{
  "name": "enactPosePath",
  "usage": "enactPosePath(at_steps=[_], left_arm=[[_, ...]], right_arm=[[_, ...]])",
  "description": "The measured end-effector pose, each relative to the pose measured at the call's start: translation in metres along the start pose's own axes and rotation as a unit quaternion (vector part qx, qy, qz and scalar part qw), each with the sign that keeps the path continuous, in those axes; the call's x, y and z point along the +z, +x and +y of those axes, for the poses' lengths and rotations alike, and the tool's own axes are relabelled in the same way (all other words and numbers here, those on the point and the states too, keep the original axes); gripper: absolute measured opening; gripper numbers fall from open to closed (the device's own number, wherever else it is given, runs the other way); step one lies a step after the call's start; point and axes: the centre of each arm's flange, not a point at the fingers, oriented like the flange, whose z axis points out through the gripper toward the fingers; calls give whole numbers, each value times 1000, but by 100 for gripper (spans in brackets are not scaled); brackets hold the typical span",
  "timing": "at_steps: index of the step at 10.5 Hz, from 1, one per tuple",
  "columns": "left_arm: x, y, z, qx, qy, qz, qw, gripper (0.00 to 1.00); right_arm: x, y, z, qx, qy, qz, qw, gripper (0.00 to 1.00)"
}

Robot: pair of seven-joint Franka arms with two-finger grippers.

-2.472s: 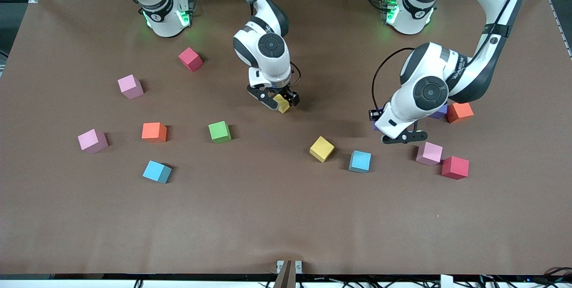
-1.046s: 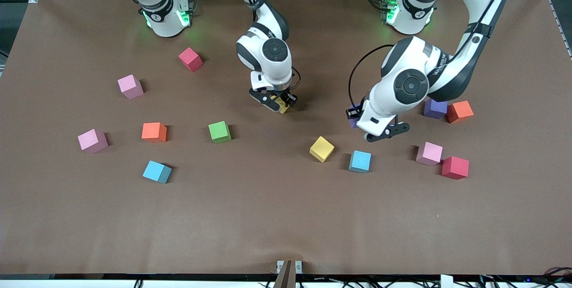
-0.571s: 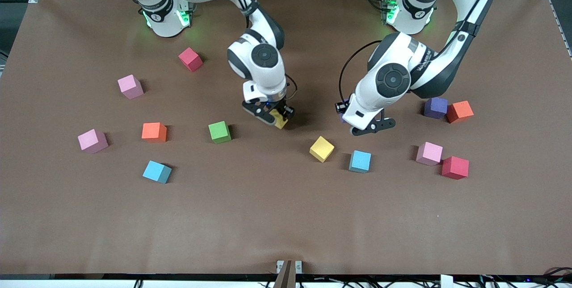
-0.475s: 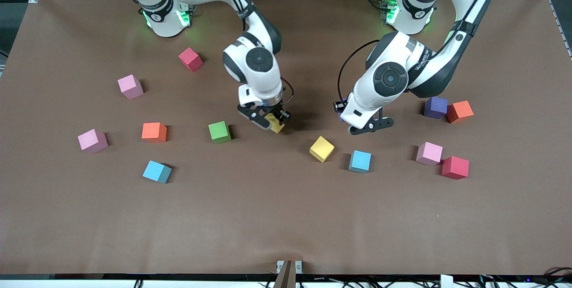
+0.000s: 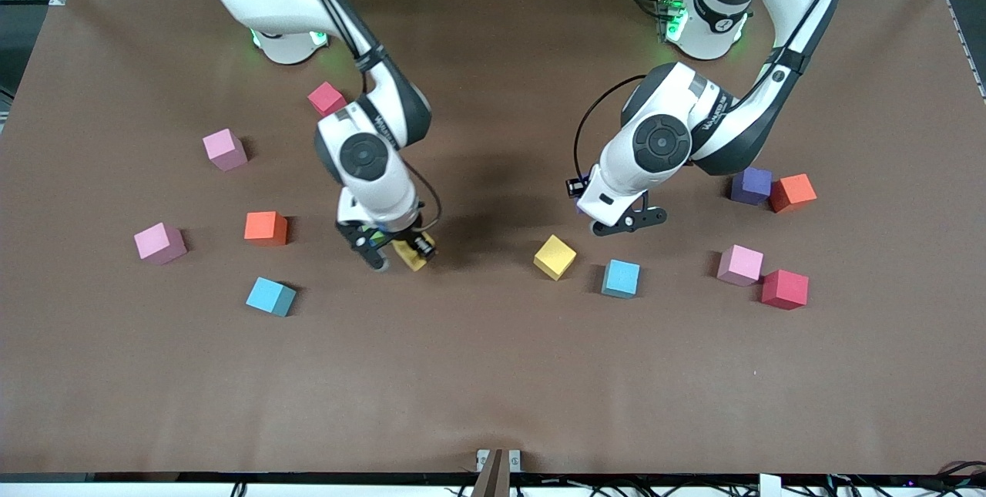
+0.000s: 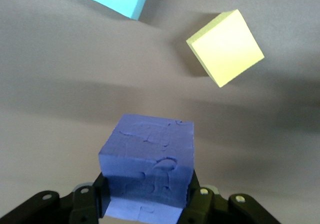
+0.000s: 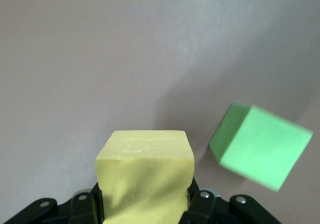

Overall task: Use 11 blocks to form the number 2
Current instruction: 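Carry the purple cube with the left gripper while the right gripper carries yellow, then lower the purple cube onto the table with the left gripper and release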

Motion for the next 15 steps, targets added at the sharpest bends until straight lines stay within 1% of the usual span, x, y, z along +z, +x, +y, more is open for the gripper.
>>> enactPosePath(at_steps=[2,4,6,8,10,13,15], left_arm=[[13,-19,21,23,6,-6,1000,59],[35,-50,54,39,13,-11,999,59],[65,-87,86,33,22,-20,999,59],[101,-123,104,27,27,-22,999,59],[133,-154,107,26,34,-23,999,59],[156,-212,125,53,48,-24,997,59],[169,-244,137,64,46,-21,997,59]], right_arm=[[-2,23,4,16,1,2,1000,59],[-9,37,9,28,-5,1,1000,59],[-14,52,13,39,-6,1,999,59],[-14,57,14,40,-6,1,999,59],[-16,59,15,25,-9,1,1000,59],[-19,52,14,-11,-12,-3,1000,59],[-24,47,13,-33,-10,-5,999,59]])
